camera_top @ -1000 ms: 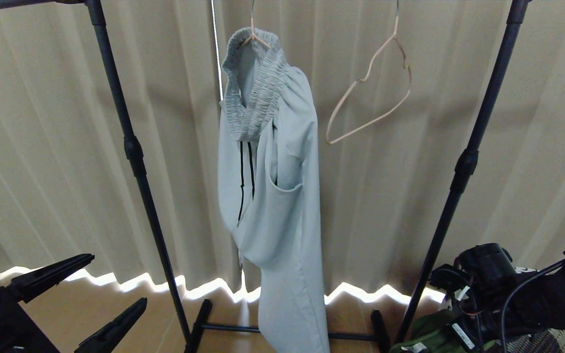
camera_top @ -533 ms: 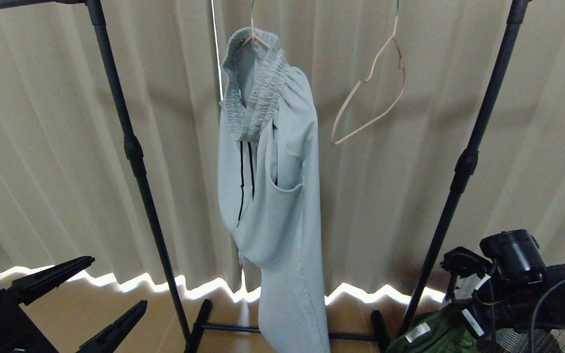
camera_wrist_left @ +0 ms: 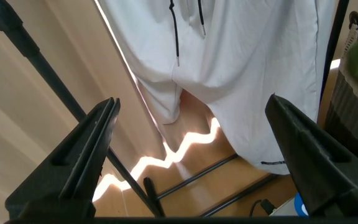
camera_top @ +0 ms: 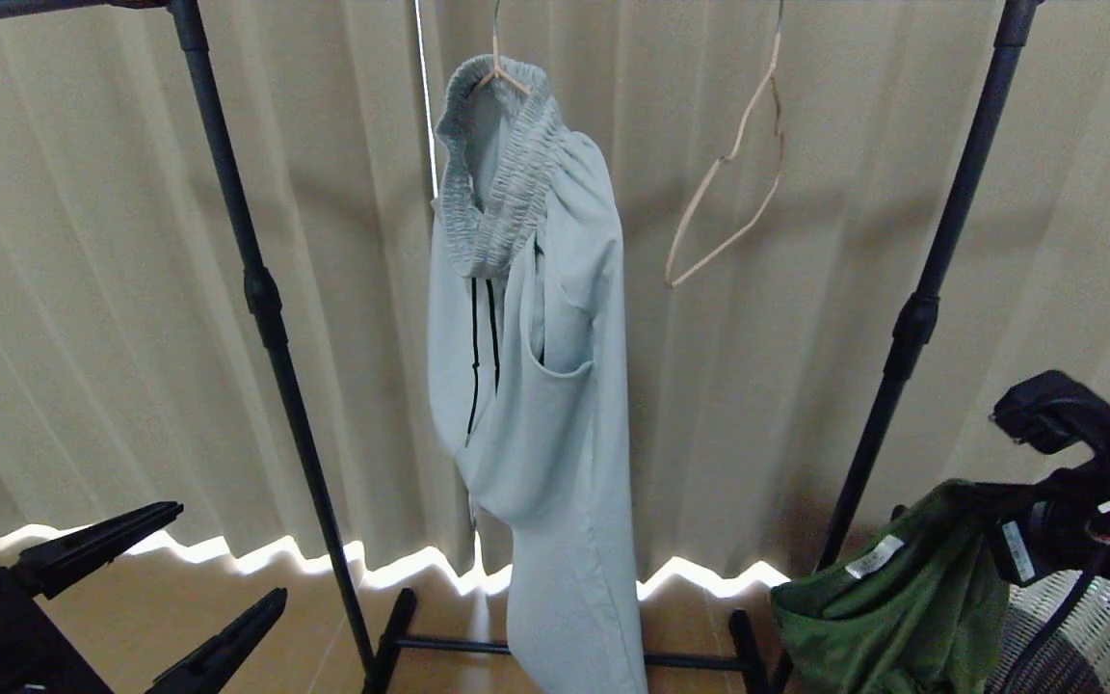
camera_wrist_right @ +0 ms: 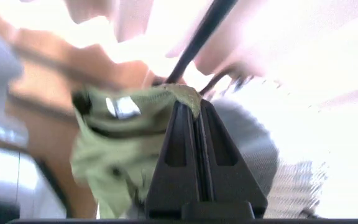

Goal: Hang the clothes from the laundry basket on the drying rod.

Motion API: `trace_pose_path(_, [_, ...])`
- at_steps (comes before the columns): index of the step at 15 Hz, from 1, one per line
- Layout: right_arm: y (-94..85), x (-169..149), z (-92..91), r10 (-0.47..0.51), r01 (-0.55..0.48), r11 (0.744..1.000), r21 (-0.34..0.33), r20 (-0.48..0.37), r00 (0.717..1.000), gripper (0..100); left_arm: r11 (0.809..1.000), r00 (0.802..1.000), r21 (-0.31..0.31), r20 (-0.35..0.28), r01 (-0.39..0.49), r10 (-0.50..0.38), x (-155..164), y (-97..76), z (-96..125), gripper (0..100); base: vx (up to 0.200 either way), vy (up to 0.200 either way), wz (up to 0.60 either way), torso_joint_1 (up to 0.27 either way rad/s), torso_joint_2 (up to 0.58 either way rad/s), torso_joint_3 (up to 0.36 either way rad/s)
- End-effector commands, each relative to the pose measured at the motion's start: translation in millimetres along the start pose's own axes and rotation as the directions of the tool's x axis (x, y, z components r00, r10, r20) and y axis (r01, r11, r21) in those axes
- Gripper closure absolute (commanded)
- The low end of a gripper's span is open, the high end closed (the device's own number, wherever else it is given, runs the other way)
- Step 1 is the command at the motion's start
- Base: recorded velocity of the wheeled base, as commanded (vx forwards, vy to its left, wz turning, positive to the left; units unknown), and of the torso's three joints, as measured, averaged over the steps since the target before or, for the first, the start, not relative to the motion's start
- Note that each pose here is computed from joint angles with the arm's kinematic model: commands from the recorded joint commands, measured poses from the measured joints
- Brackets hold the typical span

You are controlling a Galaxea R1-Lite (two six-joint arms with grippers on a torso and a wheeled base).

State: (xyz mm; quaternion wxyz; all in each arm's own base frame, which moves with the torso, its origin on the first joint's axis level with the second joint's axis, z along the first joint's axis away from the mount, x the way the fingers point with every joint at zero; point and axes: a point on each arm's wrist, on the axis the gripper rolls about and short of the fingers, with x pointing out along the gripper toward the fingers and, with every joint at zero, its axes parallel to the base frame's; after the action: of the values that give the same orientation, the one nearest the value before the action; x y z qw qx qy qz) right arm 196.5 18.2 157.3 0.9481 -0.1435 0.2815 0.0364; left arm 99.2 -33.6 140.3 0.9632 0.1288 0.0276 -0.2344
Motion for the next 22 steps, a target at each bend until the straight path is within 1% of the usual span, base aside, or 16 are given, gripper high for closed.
trace_pose_path(1, [-3.6, -18.5, 7.5, -0.021, 0.020, 1.000, 0.009, 0.088, 0.996, 100, 1.000, 1.000, 0.000, -0.003, 0.000, 0.000, -0.3, -0.2, -0.8, 0, 0.000, 0.000, 0.00, 0.000, 0.00, 0.000])
trace_pose_path(2, [-4.6, -18.2, 11.7, -0.035, 0.034, 0.999, 0.013, 0.137, 0.990, 100, 1.000, 1.000, 0.001, 0.012, -0.005, 0.005, -2.6, -0.1, 0.6, 0, 0.000, 0.000, 0.00, 0.000, 0.00, 0.000])
trace_pose_path(3, [-4.8, -17.6, 12.5, -0.036, 0.035, 0.999, 0.013, 0.142, 0.989, 100, 1.000, 1.000, 0.001, 0.016, -0.007, 0.007, -3.7, -0.2, 0.7, 0, 0.000, 0.000, 0.00, 0.000, 0.00, 0.000])
trace_pose_path(7, [-3.1, -16.8, 12.3, -0.029, 0.028, 1.000, 0.007, 0.140, 0.990, 100, 1.000, 0.999, 0.006, 0.031, -0.014, 0.014, -6.8, -0.3, 1.8, 0, -0.200, 0.000, 0.00, 0.005, 0.00, -0.001])
trace_pose_path(13, [-2.1, -16.0, 9.7, -0.025, 0.024, 1.000, 0.005, 0.130, 0.991, 100, 1.000, 0.999, 0.005, 0.030, -0.014, 0.013, -6.9, -0.4, 1.4, 0, -0.200, 0.000, 0.00, 0.002, 0.00, 0.002])
trace_pose_path(22, [3.2, -16.9, 12.3, 0.001, 0.001, 1.000, -0.011, 0.142, 0.990, 100, 1.000, 1.000, 0.008, 0.031, 0.002, -0.002, -9.1, -2.6, -0.7, 0, 0.000, 0.000, 0.00, 0.000, 0.00, 0.000])
